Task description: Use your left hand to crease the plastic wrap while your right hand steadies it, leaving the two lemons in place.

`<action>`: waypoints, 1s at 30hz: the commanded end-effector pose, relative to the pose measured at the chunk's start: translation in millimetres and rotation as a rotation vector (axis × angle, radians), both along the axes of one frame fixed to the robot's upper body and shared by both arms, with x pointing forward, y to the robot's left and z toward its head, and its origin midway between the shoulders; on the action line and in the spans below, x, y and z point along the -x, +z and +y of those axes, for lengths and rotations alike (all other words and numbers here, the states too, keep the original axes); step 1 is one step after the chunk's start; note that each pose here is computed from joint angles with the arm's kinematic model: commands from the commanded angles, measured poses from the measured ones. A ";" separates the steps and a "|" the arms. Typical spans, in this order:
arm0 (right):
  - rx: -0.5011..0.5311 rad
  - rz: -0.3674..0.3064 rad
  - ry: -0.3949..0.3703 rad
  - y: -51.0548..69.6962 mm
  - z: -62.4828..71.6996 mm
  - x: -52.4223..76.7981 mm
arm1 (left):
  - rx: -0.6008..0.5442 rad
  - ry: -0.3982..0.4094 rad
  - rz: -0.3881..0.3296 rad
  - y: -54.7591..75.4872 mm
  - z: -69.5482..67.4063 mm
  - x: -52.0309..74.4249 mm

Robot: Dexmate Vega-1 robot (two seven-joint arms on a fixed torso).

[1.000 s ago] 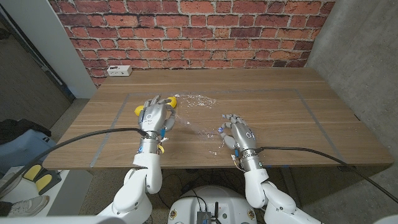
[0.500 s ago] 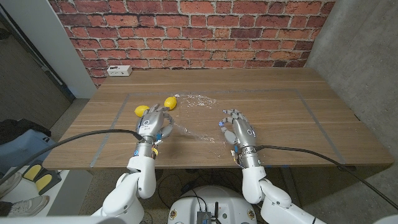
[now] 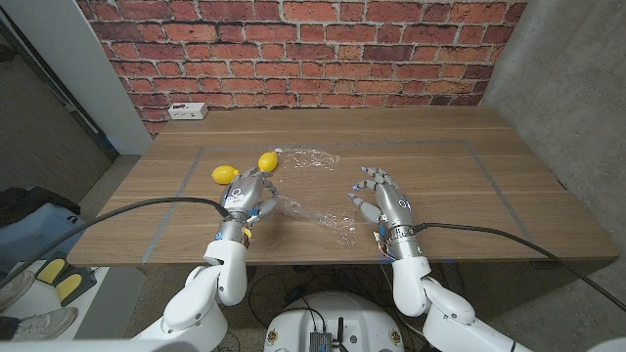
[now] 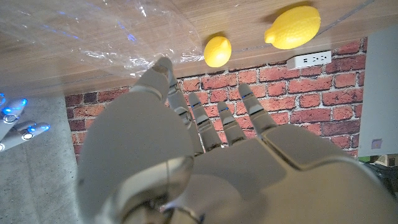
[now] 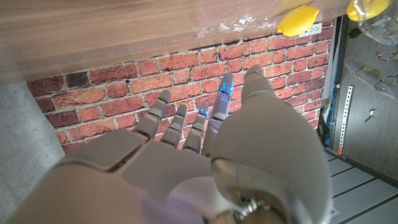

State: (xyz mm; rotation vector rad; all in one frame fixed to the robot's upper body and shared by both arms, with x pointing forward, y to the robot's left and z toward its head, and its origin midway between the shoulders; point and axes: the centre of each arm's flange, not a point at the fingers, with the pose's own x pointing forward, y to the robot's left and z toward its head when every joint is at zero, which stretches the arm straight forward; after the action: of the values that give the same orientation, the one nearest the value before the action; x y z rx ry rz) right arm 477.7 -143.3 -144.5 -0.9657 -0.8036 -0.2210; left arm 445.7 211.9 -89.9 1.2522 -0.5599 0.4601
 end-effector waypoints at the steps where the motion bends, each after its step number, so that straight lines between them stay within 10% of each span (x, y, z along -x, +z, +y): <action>1: 0.169 0.234 0.071 -1.2 -9.0 9.6 | -0.033 0.077 -0.003 9.1 -8.3 -9.8; 30: 0.220 0.362 0.138 -8.7 8.3 9.2 | 0.032 0.035 -0.077 16.2 -10.7 -5.8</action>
State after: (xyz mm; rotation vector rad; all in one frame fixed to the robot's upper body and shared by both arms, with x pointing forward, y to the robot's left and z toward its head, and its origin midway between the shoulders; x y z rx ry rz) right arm 466.6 -148.2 -148.9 -1.1501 -0.5749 0.0895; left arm 451.2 201.6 -75.2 1.2580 -0.5475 0.5216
